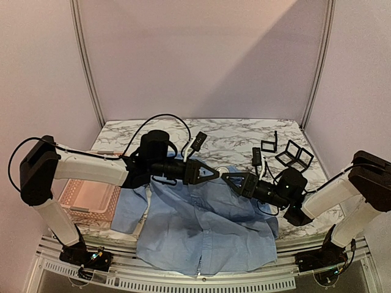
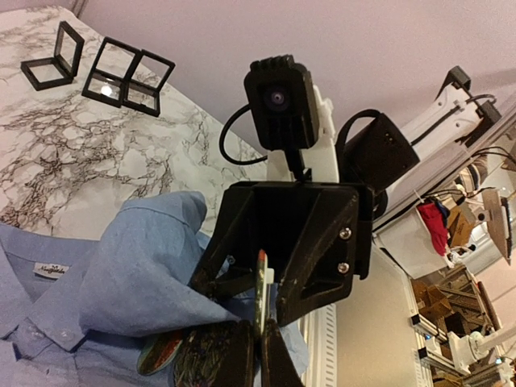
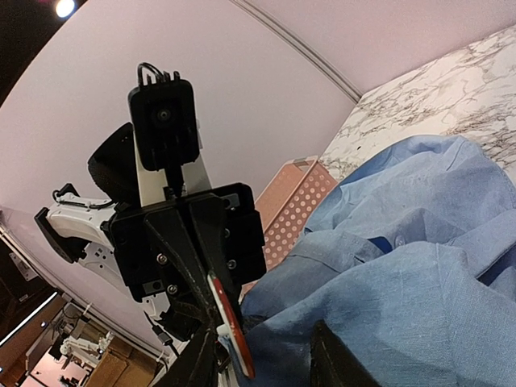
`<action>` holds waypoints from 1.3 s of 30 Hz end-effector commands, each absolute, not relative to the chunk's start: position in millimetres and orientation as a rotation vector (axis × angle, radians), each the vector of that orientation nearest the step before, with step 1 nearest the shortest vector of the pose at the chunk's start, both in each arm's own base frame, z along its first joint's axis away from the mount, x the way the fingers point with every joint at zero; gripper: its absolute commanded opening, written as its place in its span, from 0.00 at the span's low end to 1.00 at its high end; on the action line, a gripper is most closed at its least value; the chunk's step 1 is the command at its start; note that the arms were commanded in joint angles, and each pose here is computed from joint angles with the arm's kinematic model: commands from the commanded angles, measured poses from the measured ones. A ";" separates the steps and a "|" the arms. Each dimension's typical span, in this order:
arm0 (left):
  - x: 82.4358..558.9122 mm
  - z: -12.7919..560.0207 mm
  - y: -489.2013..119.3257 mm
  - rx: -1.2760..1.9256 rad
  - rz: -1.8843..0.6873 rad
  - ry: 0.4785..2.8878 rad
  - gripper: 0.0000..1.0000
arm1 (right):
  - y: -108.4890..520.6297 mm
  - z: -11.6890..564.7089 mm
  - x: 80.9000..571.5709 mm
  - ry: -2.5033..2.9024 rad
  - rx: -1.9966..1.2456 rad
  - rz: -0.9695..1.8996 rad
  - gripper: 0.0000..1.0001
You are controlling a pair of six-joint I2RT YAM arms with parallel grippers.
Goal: Remove the brooch from the garment
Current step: Open the brooch with the flattened clothing.
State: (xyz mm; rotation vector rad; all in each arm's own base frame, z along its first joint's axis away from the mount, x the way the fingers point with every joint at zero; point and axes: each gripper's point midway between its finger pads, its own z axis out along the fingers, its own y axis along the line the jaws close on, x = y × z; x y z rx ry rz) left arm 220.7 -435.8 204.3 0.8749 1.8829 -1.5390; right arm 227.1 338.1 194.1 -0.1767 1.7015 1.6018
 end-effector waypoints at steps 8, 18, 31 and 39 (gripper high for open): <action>215.7 228.8 -433.6 0.889 -1.559 1.792 0.00 | 349.0 186.1 223.8 1.722 -0.205 1.635 0.36; 213.3 232.0 -433.6 0.899 -1.565 1.778 0.00 | 348.6 185.6 223.6 1.718 -0.197 1.646 0.28; 203.0 237.4 -434.5 0.943 -1.573 1.738 0.00 | 349.5 185.0 224.6 1.710 -0.171 1.679 0.15; 194.9 241.8 -434.6 0.977 -1.571 1.705 0.00 | 349.6 182.2 226.5 1.717 -0.128 1.703 0.08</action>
